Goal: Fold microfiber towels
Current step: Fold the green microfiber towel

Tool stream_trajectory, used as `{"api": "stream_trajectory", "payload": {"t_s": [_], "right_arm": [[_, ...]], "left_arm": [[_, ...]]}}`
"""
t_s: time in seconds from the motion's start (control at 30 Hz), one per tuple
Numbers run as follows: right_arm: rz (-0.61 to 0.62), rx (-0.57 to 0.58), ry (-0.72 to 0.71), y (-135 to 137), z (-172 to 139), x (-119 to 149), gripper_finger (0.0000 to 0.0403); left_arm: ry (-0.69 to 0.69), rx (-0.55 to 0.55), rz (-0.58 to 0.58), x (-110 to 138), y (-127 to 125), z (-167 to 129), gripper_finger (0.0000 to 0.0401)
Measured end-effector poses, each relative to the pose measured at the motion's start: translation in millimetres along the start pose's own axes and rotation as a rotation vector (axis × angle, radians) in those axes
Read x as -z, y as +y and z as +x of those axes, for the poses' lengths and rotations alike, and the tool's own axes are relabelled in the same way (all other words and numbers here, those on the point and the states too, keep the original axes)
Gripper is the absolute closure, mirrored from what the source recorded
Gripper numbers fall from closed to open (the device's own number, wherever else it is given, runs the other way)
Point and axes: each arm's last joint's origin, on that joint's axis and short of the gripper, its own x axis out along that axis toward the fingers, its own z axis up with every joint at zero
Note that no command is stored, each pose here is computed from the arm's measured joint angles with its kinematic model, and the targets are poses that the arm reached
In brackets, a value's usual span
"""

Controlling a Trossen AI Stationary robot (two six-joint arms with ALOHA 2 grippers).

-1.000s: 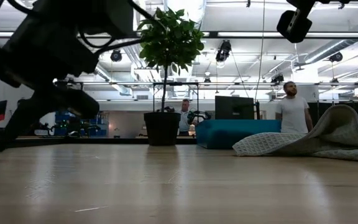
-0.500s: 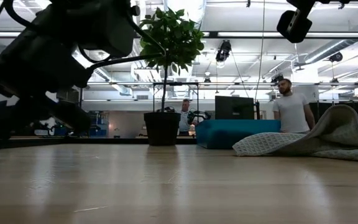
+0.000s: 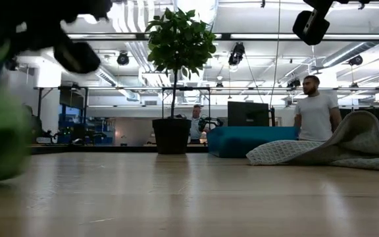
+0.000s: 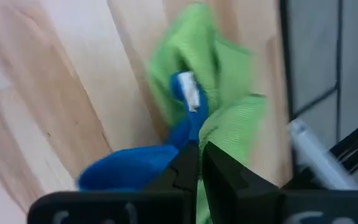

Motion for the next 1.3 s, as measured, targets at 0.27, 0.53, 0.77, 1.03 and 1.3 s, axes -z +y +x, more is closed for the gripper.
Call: {"api": "stream_trajectory", "payload": {"t_s": [0.27, 0.53, 0.77, 1.03, 1.3], "right_arm": [[-0.020, -0.025, -0.034, 1.4, 5.4, -2.1, 0.0394], [-0.018, -0.019, -0.027, -0.9, 14.3, 1.1, 0.0394], [-0.002, -0.029, -0.039, -0.4, 16.0, 0.4, 0.0394], [-0.170, -0.129, -0.207, 8.0, 25.0, -10.9, 0.0392], [-0.362, -0.114, -0.107, 11.9, 91.1, -16.0, 0.0347]], "left_arm": [[-0.251, 0.072, -0.320, 40.8, -33.0, -68.7, 0.0401], [-0.573, 0.027, -0.587, 87.7, -49.4, -118.9, 0.0401], [-0.816, -0.029, -0.800, 110.4, -51.2, -138.4, 0.0401], [-0.793, -0.007, -0.718, 92.0, -54.1, -133.0, 0.0401], [-0.634, -0.060, -0.621, 66.0, -52.2, -107.6, 0.0401]]}}
